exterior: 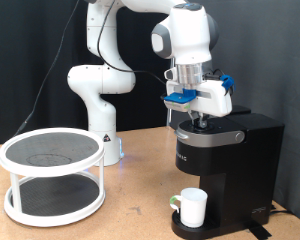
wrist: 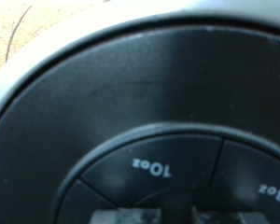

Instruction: Make a cup of coffee with the keurig machine

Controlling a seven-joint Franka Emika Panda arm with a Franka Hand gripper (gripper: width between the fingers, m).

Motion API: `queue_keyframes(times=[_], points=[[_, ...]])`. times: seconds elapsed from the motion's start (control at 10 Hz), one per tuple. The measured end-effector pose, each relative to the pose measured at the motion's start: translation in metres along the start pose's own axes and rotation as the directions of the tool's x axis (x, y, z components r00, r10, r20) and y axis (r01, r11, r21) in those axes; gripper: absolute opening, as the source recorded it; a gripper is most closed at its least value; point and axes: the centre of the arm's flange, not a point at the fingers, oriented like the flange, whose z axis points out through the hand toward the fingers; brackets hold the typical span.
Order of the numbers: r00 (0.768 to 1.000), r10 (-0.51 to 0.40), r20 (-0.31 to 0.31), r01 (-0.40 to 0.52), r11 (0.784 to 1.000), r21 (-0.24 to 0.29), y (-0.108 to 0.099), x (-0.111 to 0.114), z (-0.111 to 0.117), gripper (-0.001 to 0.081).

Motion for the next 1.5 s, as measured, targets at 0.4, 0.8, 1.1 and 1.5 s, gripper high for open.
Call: queue_keyframes(times=[0.4,0.8,1.1,1.5], points=[[1.0,0.007,-0.008,-0.007,0.999,-0.035,-0.0097,-0.0026,0.0009,0.0],[1.0,0.0,-0.008,-0.001,0.999,-0.036,-0.0103,-0.0032,0.0005,0.0],[1.0,-0.019,0.007,0.019,0.999,-0.042,-0.01,-0.0033,0.0,0.0],[0.996,-0.053,0.074,0.056,0.998,-0.041,-0.0068,-0.0013,-0.0013,0.0]])
